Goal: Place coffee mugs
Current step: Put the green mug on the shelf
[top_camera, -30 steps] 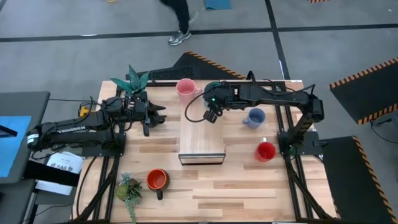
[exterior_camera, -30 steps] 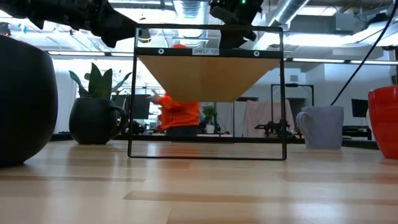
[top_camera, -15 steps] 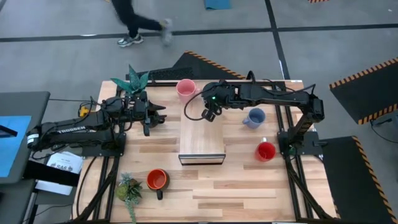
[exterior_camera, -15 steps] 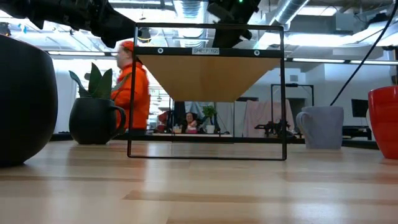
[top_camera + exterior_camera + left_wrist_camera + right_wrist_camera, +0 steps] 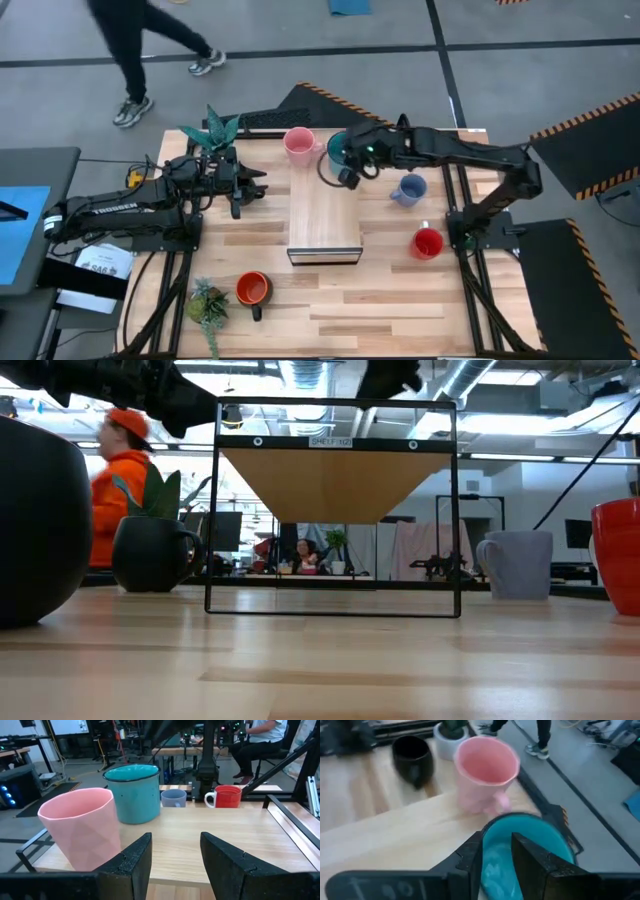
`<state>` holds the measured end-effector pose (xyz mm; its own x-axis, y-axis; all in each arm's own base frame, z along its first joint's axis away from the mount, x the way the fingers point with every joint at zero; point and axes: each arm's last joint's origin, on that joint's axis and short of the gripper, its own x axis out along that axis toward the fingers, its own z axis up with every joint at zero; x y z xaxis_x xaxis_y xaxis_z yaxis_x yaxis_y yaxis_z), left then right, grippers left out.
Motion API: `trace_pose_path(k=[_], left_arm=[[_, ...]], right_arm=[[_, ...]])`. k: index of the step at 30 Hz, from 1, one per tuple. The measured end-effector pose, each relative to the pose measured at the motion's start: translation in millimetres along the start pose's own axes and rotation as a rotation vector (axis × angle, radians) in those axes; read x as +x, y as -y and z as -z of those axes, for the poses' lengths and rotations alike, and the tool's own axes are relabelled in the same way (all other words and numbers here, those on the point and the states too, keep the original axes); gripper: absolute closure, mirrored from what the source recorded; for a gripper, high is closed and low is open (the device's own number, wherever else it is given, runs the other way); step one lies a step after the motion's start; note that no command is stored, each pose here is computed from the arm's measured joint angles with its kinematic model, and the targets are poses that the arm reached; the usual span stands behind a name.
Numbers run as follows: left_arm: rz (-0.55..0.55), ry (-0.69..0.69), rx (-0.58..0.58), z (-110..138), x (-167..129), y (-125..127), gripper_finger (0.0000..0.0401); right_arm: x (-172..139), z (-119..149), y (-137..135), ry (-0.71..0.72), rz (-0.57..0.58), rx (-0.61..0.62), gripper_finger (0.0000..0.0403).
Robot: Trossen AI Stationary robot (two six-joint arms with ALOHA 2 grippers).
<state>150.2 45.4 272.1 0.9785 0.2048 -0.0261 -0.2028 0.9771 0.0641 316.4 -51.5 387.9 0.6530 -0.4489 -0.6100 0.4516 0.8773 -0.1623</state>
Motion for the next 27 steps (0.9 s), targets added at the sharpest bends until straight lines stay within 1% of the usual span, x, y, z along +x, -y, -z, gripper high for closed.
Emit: trace_pose_path(k=[3, 5, 7, 8, 10, 13, 16, 18, 22, 27], left_arm=[[0.000, -0.006, -0.001, 0.6, 0.0, 0.0, 0.0246], [-0.002, -0.007, -0.001, 0.7, 0.0, 0.0, 0.0246], [-0.005, -0.010, -0.002, 1.0, 0.0, -0.1, 0.0246], [-0.005, -0.010, -0.002, 1.0, 0.0, -0.1, 0.0246], [-0.006, -0.010, -0.003, 0.9, 0.0, -0.1, 0.0246], [-0.007, -0.006, -0.002, 0.5, 0.0, -0.2, 0.0246], [-0.018, -0.007, 0.001, 0.7, 0.0, -0.5, 0.0246], [-0.019, -0.007, -0.001, 0.7, 0.0, -0.5, 0.0246], [-0.018, -0.017, -0.002, 1.7, 0.0, -0.3, 0.0246], [-0.018, -0.017, 0.006, 1.6, 0.0, -0.4, 0.0246]], right_arm=[[-13.1, 11.1, -8.2, -0.018, -0.021, 0.004, 0.0304], [-14.5, 28.0, -13.5, -0.084, 0.000, 0.000, 0.0336], [-11.8, 47.2, -18.8, -0.134, 0.028, 0.013, 0.0376], [-9.5, 58.5, -20.0, -0.159, 0.042, 0.022, 0.0385], [-5.5, 77.1, -21.0, -0.179, 0.066, 0.055, 0.0384], [2.0, 97.8, -20.4, -0.156, 0.099, 0.099, 0.0381], [10.8, 105.6, -16.2, -0.078, 0.139, 0.143, 0.0386], [17.0, 103.2, -14.0, -0.023, 0.141, 0.178, 0.0386], [27.7, 99.1, -10.6, 0.029, 0.150, 0.190, 0.0386], [40.5, 97.7, -6.8, 0.030, 0.162, 0.172, 0.0386]])
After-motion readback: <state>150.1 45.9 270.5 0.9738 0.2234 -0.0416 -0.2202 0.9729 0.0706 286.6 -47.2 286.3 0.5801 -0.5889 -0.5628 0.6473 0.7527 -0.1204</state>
